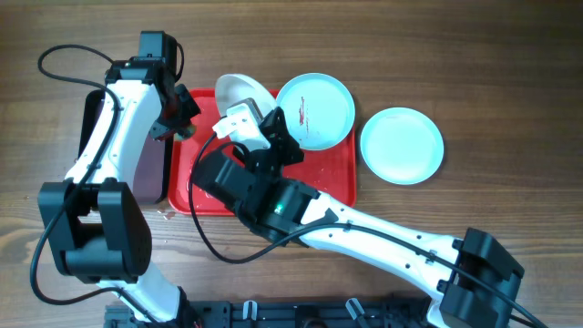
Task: Clean dirty plates on tray and stack at the side
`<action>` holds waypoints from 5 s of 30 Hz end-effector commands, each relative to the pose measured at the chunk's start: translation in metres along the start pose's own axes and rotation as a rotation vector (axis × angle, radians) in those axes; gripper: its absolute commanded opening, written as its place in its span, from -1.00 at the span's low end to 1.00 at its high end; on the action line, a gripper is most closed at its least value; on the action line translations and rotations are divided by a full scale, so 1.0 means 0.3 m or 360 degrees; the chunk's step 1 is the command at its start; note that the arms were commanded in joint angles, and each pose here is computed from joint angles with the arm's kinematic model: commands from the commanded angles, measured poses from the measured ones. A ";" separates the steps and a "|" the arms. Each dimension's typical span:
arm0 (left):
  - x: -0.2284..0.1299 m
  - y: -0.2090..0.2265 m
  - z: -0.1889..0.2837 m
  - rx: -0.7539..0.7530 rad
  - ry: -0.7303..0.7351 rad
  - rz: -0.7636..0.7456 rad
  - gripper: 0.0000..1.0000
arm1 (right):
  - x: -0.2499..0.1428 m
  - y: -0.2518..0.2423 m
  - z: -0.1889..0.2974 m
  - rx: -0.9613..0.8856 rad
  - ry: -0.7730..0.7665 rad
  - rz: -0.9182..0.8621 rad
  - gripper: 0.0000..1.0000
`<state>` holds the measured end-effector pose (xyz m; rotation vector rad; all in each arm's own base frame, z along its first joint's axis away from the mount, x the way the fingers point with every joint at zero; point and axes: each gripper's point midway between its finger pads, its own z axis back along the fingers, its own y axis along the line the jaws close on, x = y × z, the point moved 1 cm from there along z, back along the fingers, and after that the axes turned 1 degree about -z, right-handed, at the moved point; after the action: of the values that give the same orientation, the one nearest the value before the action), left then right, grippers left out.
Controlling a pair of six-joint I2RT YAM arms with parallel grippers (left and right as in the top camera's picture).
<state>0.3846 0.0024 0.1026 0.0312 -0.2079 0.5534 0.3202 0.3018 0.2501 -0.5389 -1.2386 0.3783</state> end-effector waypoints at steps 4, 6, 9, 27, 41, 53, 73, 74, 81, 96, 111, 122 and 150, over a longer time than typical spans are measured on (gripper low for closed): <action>-0.014 -0.005 -0.012 -0.0022 0.0034 -0.0021 -0.92 | 0.064 -0.043 0.005 -0.0138 -0.0066 0.0198 -0.91; -0.014 -0.005 -0.012 -0.0022 0.0034 -0.0022 -0.92 | 0.067 -0.052 0.006 -0.0165 -0.0065 0.0190 -0.91; -0.014 -0.004 -0.012 -0.0021 0.0034 -0.0022 -0.92 | 0.067 -0.050 0.006 -0.0158 -0.0067 0.0181 -0.91; -0.018 -0.002 -0.012 -0.0016 0.0043 -0.0023 -0.92 | -0.320 0.335 -0.080 0.1030 0.0843 -0.0611 -0.91; -0.022 -0.004 -0.012 -0.0025 0.0052 -0.0024 -0.92 | -0.437 0.496 -0.153 0.1407 0.0997 -0.0538 -0.25; -0.025 -0.014 -0.012 -0.0053 0.0064 -0.0023 -0.92 | -0.492 0.604 -0.254 0.1560 0.0773 -0.0293 -0.06; -0.025 -0.014 -0.012 -0.0053 0.0063 -0.0023 -0.92 | -0.350 0.528 -0.313 0.1451 0.0423 0.0038 0.02; -0.025 -0.014 -0.012 -0.0053 0.0063 -0.0023 -0.92 | -0.357 0.531 -0.322 0.1437 0.0426 0.0037 0.02; -0.025 -0.014 -0.012 -0.0053 0.0064 -0.0023 -0.92 | -0.411 0.540 -0.357 0.1416 0.0483 0.0041 0.02; -0.025 -0.015 -0.012 -0.0053 0.0064 -0.0023 -0.92 | -0.469 0.562 -0.356 0.1420 0.0611 -0.0054 -0.28; -0.026 -0.014 -0.012 -0.0053 0.0065 -0.0023 -0.92 | -0.498 0.533 -0.401 0.1279 0.0703 -0.0190 0.00; -0.026 -0.014 -0.012 -0.0053 0.0065 -0.0023 -0.92 | -0.456 0.545 -0.333 0.1473 0.0823 -0.0416 -0.06; -0.127 -0.052 0.000 -0.0139 0.0272 -0.0058 -0.92 | -0.423 0.277 -0.271 0.1162 0.1258 -0.0938 -0.31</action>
<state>0.3661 -0.0193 0.0990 -0.0746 -0.0931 0.5420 0.3517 0.3010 0.0482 0.2864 -0.3256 0.1056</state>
